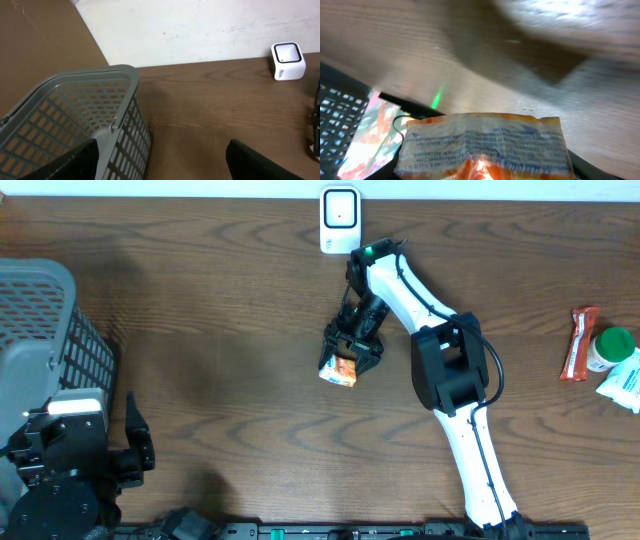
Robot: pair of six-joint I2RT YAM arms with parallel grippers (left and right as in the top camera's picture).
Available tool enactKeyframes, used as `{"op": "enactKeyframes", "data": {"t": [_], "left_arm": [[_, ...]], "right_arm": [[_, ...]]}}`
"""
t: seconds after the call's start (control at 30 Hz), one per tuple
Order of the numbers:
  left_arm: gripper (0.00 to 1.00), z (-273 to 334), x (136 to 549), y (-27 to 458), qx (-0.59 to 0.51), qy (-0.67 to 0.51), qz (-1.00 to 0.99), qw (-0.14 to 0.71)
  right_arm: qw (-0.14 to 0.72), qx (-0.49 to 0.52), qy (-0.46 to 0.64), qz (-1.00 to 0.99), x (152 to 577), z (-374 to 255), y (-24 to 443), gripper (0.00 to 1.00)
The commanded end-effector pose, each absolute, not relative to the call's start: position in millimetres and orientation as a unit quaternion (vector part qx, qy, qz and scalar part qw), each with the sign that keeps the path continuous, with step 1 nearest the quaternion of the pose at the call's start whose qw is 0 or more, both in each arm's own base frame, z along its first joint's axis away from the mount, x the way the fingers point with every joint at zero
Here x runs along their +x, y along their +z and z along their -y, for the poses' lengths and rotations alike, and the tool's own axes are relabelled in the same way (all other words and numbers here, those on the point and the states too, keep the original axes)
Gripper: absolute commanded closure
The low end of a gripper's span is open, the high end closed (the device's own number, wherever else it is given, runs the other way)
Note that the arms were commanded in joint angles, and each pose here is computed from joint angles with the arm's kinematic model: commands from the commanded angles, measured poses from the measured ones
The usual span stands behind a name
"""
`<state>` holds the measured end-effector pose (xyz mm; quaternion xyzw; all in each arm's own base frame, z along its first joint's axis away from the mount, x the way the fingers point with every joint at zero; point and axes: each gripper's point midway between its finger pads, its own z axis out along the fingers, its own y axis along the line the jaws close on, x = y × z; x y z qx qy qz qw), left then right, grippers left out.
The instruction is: Scan the item barcode
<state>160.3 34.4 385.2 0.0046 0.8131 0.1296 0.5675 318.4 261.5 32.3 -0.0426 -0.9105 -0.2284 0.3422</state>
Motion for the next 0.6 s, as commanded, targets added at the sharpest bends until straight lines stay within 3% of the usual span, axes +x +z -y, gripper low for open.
{"op": "enactKeyframes", "data": {"t": [0.0, 0.13, 0.23, 0.47, 0.57], "left_arm": [[0.18, -37, 158, 386, 0.001, 0.130, -0.811, 0.570], [0.18, -37, 158, 387, 0.001, 0.130, -0.811, 0.571], [0.18, -37, 158, 386, 0.001, 0.130, -0.811, 0.570], [0.18, -37, 158, 387, 0.001, 0.130, -0.811, 0.571], [0.18, -37, 158, 386, 0.001, 0.130, -0.811, 0.570]], "right_arm": [[0.355, -0.037, -0.252, 0.899, 314, -270, 31, 0.35], [0.355, -0.036, -0.252, 0.900, 314, -270, 30, 0.41], [0.355, -0.038, -0.252, 0.900, 315, -270, 30, 0.52], [0.346, -0.031, -0.259, 0.901, 318, -272, 32, 0.56], [0.320, -0.013, -0.273, 0.907, 327, -276, 48, 0.62]]}}
